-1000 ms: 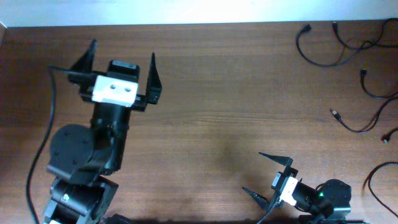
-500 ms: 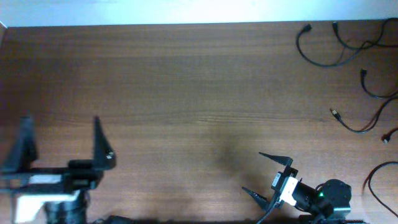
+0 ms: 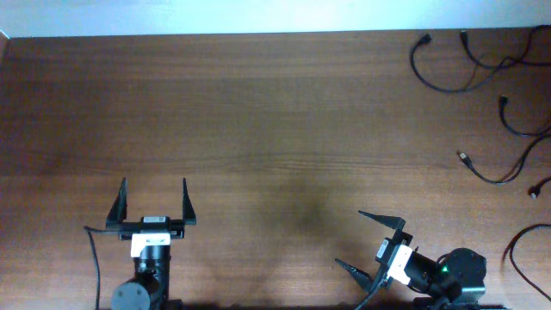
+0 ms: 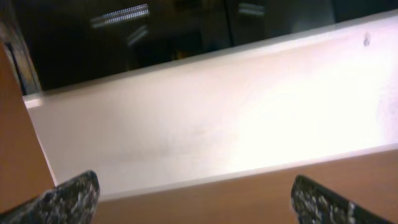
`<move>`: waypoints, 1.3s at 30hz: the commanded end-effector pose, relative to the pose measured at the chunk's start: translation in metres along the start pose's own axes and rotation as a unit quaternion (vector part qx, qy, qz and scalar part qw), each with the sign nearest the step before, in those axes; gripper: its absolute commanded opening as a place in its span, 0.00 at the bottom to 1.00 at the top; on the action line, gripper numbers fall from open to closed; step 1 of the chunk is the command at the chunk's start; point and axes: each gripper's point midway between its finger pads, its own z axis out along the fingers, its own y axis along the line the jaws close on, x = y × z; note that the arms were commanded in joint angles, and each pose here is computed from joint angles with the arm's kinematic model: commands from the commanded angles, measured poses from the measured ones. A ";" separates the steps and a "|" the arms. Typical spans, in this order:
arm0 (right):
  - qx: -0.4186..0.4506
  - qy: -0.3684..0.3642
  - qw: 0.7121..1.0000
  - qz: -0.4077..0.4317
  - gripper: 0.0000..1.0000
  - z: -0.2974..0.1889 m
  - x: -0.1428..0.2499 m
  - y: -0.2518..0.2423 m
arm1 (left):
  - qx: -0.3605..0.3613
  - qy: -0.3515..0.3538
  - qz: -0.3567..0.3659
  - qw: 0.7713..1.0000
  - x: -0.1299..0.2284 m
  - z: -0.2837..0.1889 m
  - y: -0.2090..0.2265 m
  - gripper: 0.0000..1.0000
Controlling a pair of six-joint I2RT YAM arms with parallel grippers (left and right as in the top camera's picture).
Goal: Untangle cables
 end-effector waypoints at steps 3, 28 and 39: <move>-0.006 -0.002 1.000 0.001 0.99 0.000 0.001 0.003 | 0.030 0.161 -0.013 0.986 0.078 -0.014 -0.015 0.99; -0.006 -0.002 1.000 0.001 0.99 0.000 0.001 0.003 | 0.016 0.204 -0.070 0.976 0.096 -0.021 -0.024 0.99; -0.006 -0.002 1.000 0.001 0.99 0.000 0.001 0.003 | 0.018 0.203 -0.070 0.976 0.096 -0.021 -0.024 0.99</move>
